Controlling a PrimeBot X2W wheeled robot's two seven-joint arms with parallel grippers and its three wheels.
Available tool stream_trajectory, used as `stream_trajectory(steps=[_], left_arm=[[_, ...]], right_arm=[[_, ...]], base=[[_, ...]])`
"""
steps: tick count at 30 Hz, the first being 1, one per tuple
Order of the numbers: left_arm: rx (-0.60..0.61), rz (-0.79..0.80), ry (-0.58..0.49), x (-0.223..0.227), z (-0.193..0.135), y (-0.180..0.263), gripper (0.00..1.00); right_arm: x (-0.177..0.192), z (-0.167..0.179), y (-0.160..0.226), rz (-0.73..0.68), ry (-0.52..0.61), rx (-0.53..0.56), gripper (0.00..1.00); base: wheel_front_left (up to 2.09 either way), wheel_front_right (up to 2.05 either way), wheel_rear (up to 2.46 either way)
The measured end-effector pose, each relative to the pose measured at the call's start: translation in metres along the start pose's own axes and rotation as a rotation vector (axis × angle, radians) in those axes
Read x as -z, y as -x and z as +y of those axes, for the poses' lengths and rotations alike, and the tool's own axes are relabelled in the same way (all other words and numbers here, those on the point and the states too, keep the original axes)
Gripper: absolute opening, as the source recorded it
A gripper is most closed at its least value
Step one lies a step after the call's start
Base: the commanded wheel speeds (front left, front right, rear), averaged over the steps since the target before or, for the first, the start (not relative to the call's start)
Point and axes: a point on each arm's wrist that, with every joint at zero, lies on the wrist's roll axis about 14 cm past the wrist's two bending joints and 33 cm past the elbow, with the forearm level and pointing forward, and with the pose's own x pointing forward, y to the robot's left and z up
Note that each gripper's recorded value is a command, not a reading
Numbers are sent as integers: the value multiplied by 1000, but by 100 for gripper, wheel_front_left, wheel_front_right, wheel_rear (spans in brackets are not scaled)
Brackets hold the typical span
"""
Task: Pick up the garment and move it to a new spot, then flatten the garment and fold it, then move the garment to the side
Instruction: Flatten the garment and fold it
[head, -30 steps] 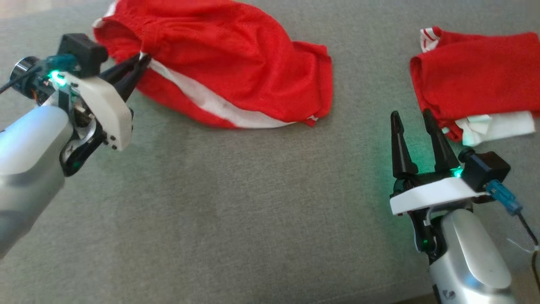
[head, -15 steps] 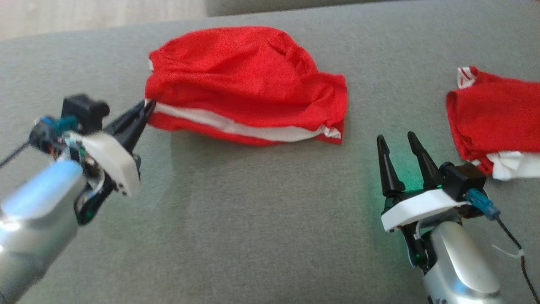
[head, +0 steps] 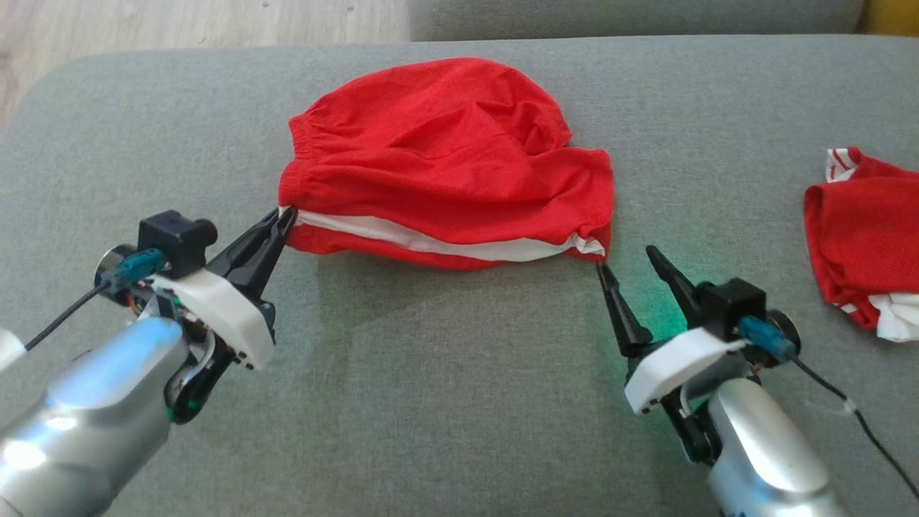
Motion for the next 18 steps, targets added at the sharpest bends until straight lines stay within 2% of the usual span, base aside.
stream_trajectory(steps=[11, 18], left_arm=[[-1, -16, 23, 2, -4, -2, 0], [9, -10, 32, 7, -6, -6, 0]], right_arm=[[16, 17, -27, 115, 133, -111, 100], [28, 19, -38, 166, 172, -139, 100]], base=[[0, 0, 0], [0, 0, 0]])
